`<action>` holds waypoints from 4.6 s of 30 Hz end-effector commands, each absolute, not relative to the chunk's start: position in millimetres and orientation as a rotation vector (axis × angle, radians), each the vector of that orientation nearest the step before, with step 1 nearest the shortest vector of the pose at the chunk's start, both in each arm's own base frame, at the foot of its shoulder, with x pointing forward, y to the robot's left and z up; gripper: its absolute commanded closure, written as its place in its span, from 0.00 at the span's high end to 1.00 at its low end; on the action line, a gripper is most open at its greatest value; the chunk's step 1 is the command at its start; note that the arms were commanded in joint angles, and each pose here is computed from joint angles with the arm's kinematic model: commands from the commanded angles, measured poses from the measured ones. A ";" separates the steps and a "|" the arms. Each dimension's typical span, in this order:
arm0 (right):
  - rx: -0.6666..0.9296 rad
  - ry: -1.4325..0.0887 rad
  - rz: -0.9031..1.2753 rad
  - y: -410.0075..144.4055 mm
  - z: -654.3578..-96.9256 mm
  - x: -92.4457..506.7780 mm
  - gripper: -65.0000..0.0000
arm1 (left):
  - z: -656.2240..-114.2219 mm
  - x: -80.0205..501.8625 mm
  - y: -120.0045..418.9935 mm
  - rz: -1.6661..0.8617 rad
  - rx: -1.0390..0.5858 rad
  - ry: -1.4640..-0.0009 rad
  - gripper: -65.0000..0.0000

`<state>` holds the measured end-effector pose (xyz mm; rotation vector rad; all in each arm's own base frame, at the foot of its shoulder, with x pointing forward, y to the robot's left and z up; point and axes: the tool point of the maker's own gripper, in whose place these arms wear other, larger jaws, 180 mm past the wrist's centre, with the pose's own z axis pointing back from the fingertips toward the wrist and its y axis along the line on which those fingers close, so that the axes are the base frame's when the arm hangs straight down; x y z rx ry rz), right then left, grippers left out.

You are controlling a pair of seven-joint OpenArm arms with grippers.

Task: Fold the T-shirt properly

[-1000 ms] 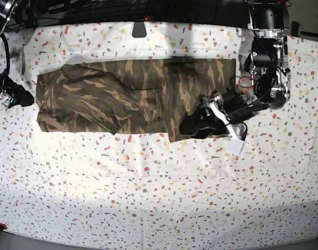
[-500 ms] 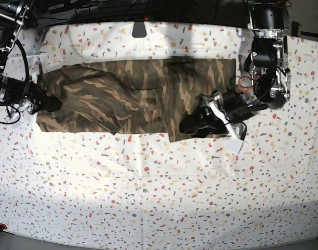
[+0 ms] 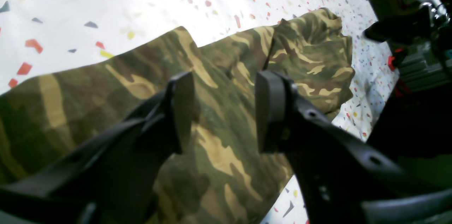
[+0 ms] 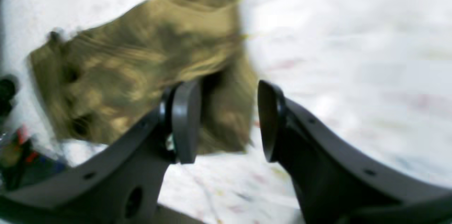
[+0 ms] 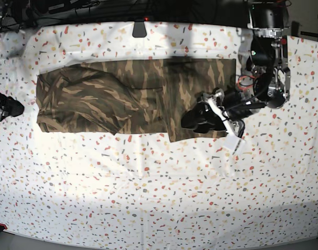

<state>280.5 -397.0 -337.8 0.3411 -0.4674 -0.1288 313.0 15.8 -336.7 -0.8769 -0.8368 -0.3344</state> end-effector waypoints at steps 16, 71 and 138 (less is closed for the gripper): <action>0.371 -0.490 -0.199 -380.9 -373.2 287.9 0.65 | -324.5 327.9 22.6 -0.391 -0.785 -0.915 0.43; 0.711 -0.452 -0.132 -304.8 -365.1 294.0 0.59 | -278.7 214.8 50.7 -0.663 -0.547 -0.989 0.43; 1.477 -0.450 0.397 79.2 -261.6 347.2 0.00 | -381.5 249.1 100.9 -0.469 -0.438 -0.767 0.43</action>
